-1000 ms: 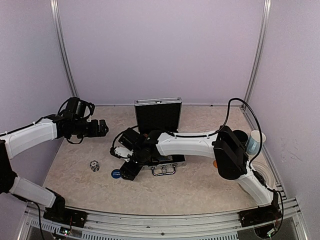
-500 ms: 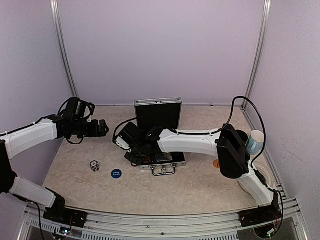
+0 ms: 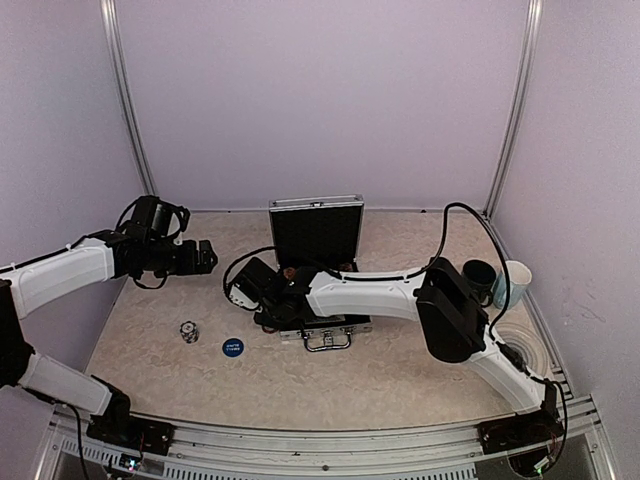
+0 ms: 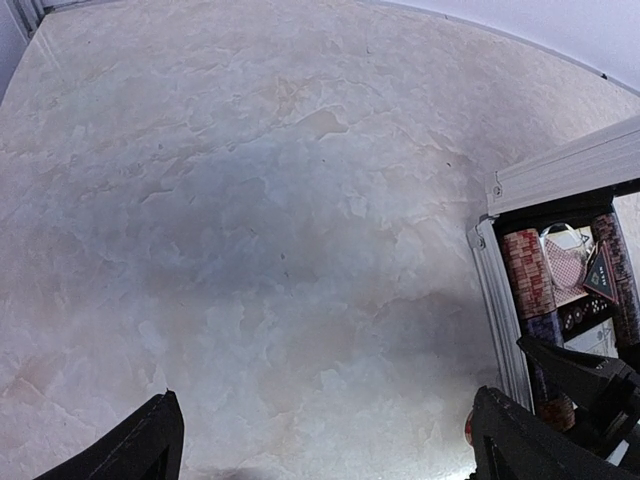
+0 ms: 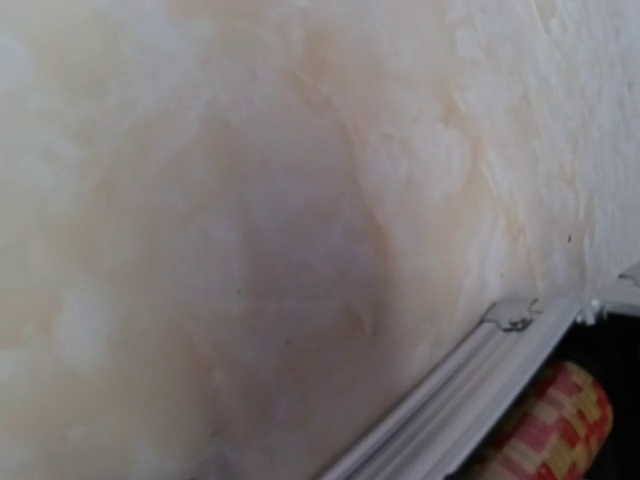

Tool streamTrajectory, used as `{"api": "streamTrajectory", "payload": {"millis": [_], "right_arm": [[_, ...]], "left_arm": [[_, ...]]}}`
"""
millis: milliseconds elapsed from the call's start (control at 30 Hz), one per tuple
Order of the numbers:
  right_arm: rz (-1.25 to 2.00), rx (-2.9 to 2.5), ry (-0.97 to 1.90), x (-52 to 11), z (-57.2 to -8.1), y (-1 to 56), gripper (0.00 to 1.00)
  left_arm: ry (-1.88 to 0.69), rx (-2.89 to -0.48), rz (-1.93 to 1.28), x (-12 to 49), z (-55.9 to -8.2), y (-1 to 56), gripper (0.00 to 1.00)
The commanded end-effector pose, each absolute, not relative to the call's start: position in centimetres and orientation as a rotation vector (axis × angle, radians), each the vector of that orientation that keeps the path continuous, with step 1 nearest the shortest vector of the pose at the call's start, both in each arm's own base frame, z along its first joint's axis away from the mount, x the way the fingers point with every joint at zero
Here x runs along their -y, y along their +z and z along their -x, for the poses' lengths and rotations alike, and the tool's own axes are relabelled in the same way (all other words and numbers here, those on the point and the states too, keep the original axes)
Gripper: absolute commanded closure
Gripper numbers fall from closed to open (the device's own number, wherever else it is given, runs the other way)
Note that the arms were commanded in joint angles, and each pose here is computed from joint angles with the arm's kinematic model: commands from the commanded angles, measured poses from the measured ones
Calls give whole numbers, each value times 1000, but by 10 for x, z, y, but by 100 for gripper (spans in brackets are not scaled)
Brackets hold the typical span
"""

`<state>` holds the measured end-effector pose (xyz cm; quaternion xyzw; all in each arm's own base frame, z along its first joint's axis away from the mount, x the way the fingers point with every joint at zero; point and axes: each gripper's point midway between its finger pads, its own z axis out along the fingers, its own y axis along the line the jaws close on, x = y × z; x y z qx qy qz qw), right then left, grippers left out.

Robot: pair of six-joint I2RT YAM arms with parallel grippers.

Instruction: Pack up texas hold em set

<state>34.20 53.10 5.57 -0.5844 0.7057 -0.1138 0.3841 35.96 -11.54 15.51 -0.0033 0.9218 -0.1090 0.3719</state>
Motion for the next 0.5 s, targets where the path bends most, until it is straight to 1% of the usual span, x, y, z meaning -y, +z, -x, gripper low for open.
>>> {"api": "streamTrajectory", "payload": {"millis": [0,133,367,467], "right_arm": [[1616,-1779,-359,-524,-337,31,48],[1711,-1753,-297,-525,-318,27,48],[1825,-1675,-365,-528,-306,12,45],[1852,-1647,-400,-532,-303,6,42]], "left_arm": [[-289,-2345,30,112,-361,159,1],[-299,-2334,30,113,-361,162,1],[-304,-2327,29,114,-360,164,1],[-304,-2324,31,113,-359,165,1]]}}
